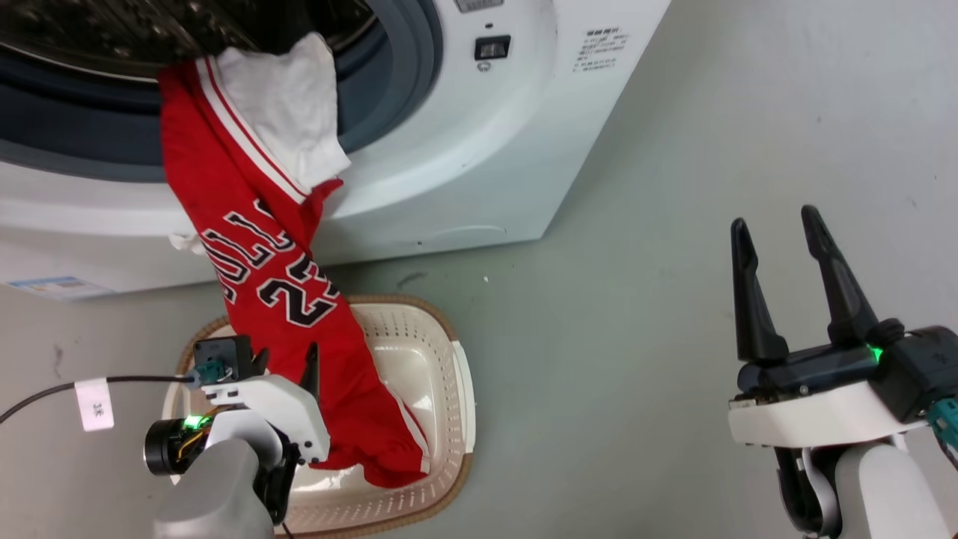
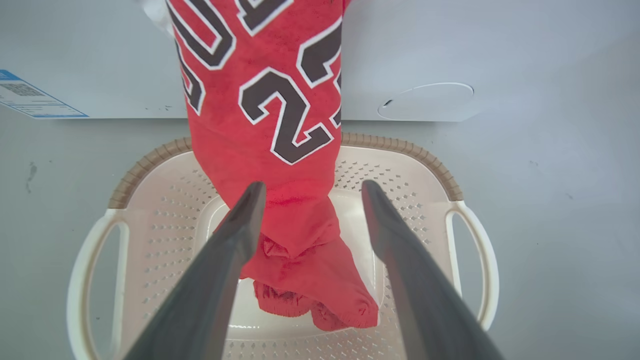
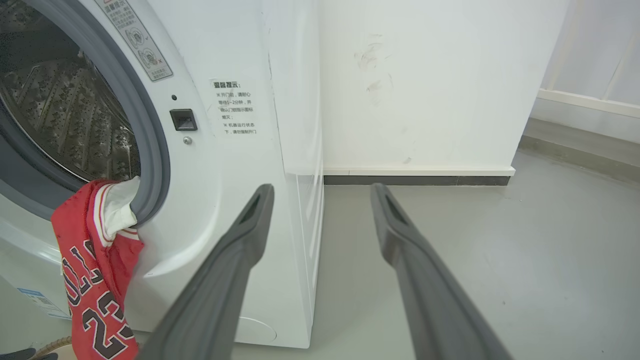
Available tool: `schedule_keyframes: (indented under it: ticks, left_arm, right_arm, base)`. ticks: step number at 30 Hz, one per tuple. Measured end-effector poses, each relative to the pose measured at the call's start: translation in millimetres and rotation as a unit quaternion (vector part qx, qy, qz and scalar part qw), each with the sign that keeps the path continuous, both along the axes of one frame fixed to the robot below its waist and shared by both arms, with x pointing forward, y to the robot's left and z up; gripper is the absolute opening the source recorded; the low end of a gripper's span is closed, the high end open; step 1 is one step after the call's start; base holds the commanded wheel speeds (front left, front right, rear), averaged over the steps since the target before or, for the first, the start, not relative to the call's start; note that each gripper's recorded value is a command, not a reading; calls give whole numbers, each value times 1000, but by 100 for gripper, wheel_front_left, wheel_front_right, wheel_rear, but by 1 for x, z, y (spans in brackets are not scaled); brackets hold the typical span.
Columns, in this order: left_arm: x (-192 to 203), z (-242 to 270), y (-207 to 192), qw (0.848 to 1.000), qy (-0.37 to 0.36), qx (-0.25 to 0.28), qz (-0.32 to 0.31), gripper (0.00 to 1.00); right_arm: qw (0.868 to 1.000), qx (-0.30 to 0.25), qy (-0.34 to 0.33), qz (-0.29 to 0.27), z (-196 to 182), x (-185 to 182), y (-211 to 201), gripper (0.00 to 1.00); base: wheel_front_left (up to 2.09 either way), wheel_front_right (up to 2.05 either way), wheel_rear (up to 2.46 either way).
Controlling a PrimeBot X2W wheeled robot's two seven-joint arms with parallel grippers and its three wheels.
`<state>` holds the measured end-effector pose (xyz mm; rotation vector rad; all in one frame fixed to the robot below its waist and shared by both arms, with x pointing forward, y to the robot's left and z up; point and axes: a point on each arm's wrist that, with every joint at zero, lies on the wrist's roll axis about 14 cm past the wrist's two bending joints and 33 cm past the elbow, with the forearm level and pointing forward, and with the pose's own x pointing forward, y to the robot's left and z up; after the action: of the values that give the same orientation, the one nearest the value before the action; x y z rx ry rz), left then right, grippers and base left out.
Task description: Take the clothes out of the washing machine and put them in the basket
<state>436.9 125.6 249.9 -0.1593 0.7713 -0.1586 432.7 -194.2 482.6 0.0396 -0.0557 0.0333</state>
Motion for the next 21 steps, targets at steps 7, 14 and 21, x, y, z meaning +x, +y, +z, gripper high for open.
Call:
schedule_keyframes:
  ticks: [7, 14, 21]
  left_arm:
    - [0, 56, 11, 994, -102, 19, 14, 100]
    - [3, 113, 19, 978, -205, 41, 21, 100]
    - [8, 144, 17, 965, -258, 52, 19, 100]
  right_arm:
    - [1000, 0, -18, 8, 19, -21, 7, 100]
    - [999, 1, -33, 14, 32, -35, 12, 100]
    - [999, 2, -40, 18, 37, -39, 15, 100]
  base:
    - [0, 0, 0]
    - [0, 0, 0]
    - [0, 0, 0]
